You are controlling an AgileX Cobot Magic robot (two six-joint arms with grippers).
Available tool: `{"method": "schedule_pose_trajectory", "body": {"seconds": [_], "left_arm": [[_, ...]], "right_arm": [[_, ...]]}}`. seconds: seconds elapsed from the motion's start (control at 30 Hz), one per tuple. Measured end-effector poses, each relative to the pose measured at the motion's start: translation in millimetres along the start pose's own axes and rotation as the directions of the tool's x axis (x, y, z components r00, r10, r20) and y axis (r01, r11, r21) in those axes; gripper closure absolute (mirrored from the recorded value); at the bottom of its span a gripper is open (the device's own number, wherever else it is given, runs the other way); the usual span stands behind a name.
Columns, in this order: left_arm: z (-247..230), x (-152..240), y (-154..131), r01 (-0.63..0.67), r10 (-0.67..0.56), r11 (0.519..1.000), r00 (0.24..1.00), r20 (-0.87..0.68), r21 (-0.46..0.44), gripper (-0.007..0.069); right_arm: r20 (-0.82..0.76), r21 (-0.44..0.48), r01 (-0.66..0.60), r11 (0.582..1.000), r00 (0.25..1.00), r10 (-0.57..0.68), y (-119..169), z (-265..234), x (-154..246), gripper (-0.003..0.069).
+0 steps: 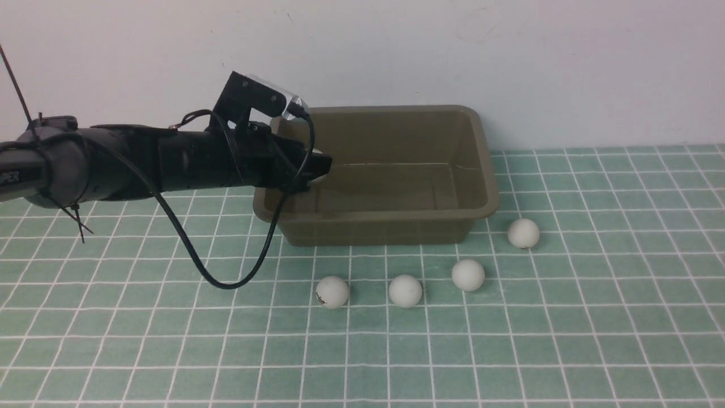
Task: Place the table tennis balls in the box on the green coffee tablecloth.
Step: 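Drop the ball into the bin, then reach for and grasp a ping pong ball on the table beside the basket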
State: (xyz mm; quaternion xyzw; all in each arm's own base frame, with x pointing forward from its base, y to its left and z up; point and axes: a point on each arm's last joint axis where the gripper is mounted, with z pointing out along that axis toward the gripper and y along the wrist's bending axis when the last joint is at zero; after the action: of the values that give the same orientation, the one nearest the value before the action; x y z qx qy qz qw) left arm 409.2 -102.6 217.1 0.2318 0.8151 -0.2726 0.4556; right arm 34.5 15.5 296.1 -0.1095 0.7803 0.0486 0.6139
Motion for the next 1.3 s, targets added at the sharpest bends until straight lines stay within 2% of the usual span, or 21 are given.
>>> {"method": "schedule_pose_trajectory", "body": {"seconds": [0.13, 0.33, 0.63, 0.8, 0.9, 1.07, 1.3], "left_arm": [[-23.9, -13.6, -24.8, 0.009, 0.000, 0.994, 0.997, -0.080, 0.112, 0.0199], [-47.7, -13.9, -47.3, 0.011, 0.044, 0.974, 0.970, -0.238, 0.226, 0.0283], [-63.4, -6.5, -67.2, 0.185, -0.025, 0.917, 0.910, -0.413, 0.352, 0.0476], [-65.2, -5.5, -68.7, 0.191, -0.018, 0.912, 0.903, -0.430, 0.362, 0.0584], [-69.3, -6.0, -69.5, 0.176, -0.003, 0.921, 0.896, -0.445, 0.348, 0.0621], [-87.7, -11.4, -75.4, 0.144, 0.013, 0.947, 0.874, -0.485, 0.286, 0.0629], [-116.4, -10.5, -93.0, 0.162, -0.020, 0.957, 0.863, -0.505, 0.239, 0.0629]], "right_arm": [[0.000, 0.000, 0.000, 1.000, 1.000, 0.000, 0.0, 0.0, 0.0, 0.0435], [-0.001, 0.000, 0.000, 1.000, 1.000, 0.000, 0.0, 0.0, 0.1, 0.0435], [-0.001, 0.000, 0.001, 1.000, 1.000, -0.001, 0.0, 0.0, 0.1, 0.0435], [-0.003, 0.000, 0.001, 1.000, 1.000, -0.001, 0.0, 0.0, 0.3, 0.0435], [-0.010, -0.002, 0.001, 1.000, 1.000, -0.001, 0.2, 0.0, 0.9, 0.0435], [-0.039, -0.001, 0.013, 1.000, 0.999, -0.013, 0.0, 0.0, 3.5, 0.0435], [-0.083, 0.006, 0.036, 0.999, 0.996, -0.035, -0.8, -0.2, 7.5, 0.0435]]}}
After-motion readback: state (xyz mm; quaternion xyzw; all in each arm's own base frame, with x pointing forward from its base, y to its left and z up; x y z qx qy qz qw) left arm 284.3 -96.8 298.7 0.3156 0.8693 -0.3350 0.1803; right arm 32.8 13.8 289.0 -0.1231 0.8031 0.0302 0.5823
